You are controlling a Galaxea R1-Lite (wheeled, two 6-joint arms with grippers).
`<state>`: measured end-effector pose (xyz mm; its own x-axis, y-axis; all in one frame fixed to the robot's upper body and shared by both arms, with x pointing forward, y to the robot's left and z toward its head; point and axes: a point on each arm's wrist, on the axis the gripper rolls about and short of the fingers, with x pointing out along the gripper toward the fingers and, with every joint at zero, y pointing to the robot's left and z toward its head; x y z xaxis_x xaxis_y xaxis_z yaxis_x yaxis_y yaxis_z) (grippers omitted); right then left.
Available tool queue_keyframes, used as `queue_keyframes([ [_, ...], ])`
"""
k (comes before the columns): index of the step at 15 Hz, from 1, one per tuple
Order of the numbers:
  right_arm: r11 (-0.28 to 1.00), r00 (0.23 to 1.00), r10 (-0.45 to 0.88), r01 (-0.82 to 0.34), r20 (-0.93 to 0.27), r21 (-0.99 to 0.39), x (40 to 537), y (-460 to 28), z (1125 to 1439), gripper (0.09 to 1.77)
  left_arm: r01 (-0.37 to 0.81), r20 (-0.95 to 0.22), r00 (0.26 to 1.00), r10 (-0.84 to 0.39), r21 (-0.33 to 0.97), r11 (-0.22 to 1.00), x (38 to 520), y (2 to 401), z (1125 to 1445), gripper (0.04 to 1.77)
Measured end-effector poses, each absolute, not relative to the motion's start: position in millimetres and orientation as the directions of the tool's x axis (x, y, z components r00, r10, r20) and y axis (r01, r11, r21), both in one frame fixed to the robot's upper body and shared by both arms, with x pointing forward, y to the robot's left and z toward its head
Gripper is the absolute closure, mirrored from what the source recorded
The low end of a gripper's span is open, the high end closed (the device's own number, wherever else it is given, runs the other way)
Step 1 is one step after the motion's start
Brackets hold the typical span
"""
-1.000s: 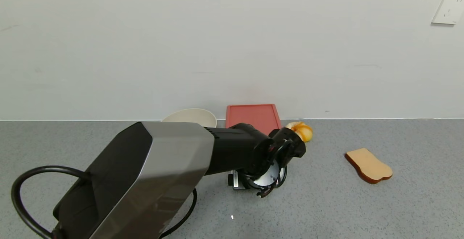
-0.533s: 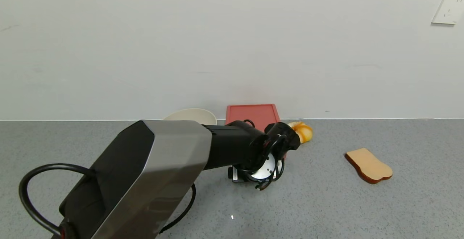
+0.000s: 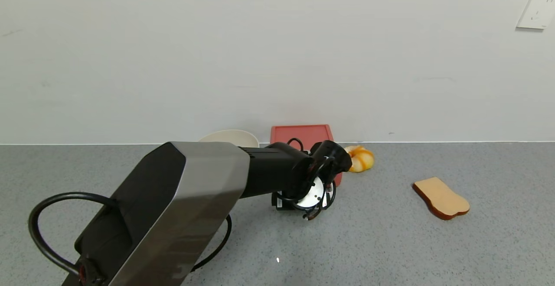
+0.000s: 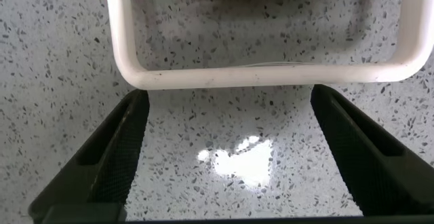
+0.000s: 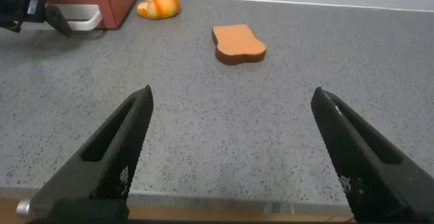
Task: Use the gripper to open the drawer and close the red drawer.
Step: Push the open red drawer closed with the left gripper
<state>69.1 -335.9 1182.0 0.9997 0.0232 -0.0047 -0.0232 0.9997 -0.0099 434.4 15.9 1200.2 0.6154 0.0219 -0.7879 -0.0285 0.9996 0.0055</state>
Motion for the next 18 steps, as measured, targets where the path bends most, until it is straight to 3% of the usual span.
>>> queue_keyframes([
  [12, 1.000, 1.000, 0.024, -0.024, -0.005, -0.010, 69.1, -335.9, 1182.0, 0.15, -0.030, -0.784, 0.620, 0.031, 0.016, 0.999, 437.6, 19.2, 1200.2, 0.09],
  [18, 1.000, 1.000, 0.024, -0.024, -0.005, -0.010, 69.1, -335.9, 1182.0, 0.15, -0.021, -0.840, 0.533, 0.101, 0.106, 0.994, 407.4, 39.9, 1237.3, 0.09],
])
